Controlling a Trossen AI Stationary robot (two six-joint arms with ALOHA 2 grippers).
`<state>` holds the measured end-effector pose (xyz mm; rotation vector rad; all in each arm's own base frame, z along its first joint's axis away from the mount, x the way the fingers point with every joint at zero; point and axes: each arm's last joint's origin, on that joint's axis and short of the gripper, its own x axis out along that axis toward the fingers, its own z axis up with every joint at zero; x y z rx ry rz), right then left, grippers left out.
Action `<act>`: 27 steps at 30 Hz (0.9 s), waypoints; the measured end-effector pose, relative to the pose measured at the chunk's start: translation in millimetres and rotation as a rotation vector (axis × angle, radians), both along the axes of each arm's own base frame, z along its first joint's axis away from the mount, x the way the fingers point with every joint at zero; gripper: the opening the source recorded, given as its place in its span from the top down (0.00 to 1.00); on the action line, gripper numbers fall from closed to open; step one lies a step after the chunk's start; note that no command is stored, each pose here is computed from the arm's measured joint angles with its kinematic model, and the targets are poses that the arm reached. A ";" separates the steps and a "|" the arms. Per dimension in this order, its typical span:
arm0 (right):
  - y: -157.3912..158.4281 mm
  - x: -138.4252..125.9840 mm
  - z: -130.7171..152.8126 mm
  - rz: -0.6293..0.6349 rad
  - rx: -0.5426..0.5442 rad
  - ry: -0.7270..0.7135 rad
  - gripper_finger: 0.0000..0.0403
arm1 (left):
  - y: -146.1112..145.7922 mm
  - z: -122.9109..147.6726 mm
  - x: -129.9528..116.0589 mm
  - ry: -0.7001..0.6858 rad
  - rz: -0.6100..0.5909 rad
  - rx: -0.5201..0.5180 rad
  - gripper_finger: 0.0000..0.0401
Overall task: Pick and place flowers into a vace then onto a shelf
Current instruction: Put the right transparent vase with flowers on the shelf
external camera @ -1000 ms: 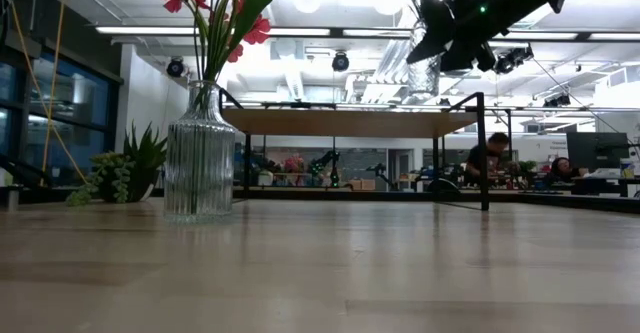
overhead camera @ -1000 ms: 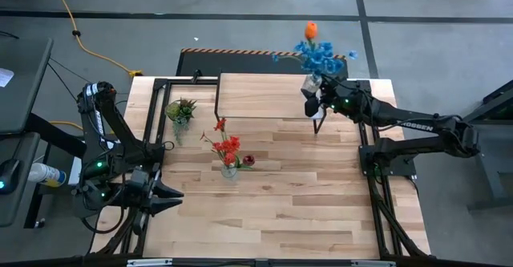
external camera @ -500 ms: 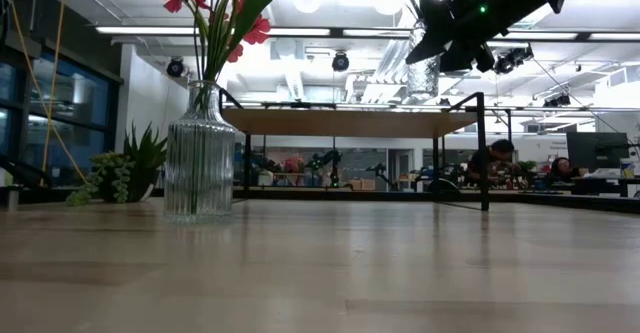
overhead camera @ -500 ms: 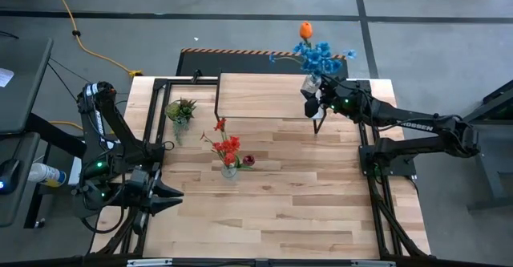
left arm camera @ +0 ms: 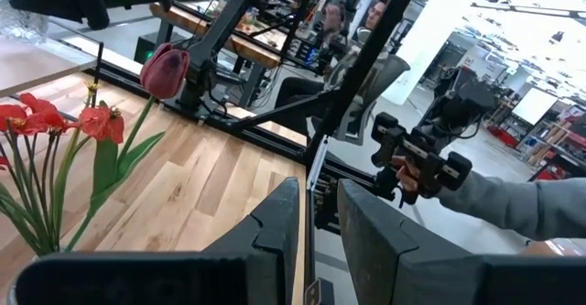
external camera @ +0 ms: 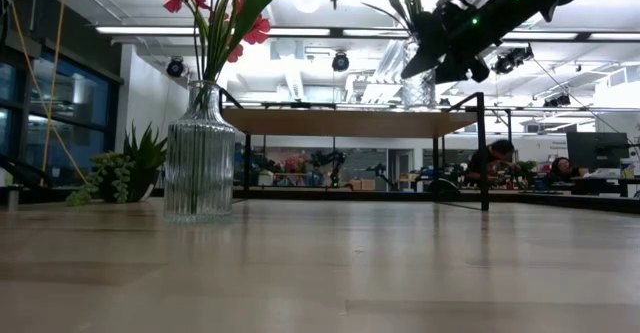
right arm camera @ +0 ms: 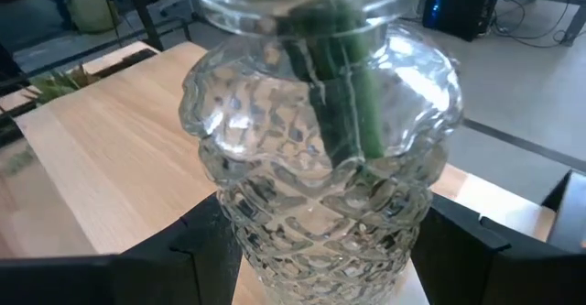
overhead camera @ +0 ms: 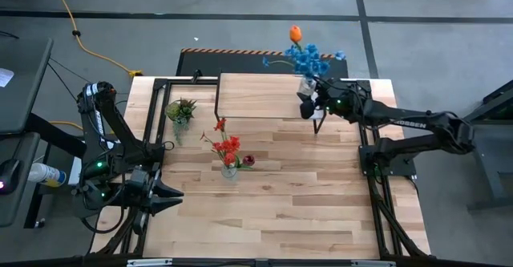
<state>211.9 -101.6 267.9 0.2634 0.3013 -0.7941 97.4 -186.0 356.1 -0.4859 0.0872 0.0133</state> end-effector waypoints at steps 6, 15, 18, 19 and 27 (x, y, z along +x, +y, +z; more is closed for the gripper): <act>-2.4 7.1 -3.4 0.022 -0.002 -0.012 0.39 | 0.0 0.0 0.0 0.000 -0.001 0.000 0.72; -2.8 7.9 -5.0 0.020 0.000 -0.003 0.39 | -0.1 0.0 0.0 0.001 -0.003 0.000 0.72; -2.7 8.0 -5.1 0.024 0.003 -0.004 0.39 | -0.1 0.0 0.0 0.001 -0.003 0.000 0.72; -2.8 7.9 -5.1 0.021 0.002 -0.004 0.39 | -0.1 0.0 0.0 0.001 -0.003 0.000 0.72; -2.9 7.9 -5.0 0.017 0.002 -0.005 0.39 | -0.1 0.0 0.0 0.001 -0.002 0.000 0.72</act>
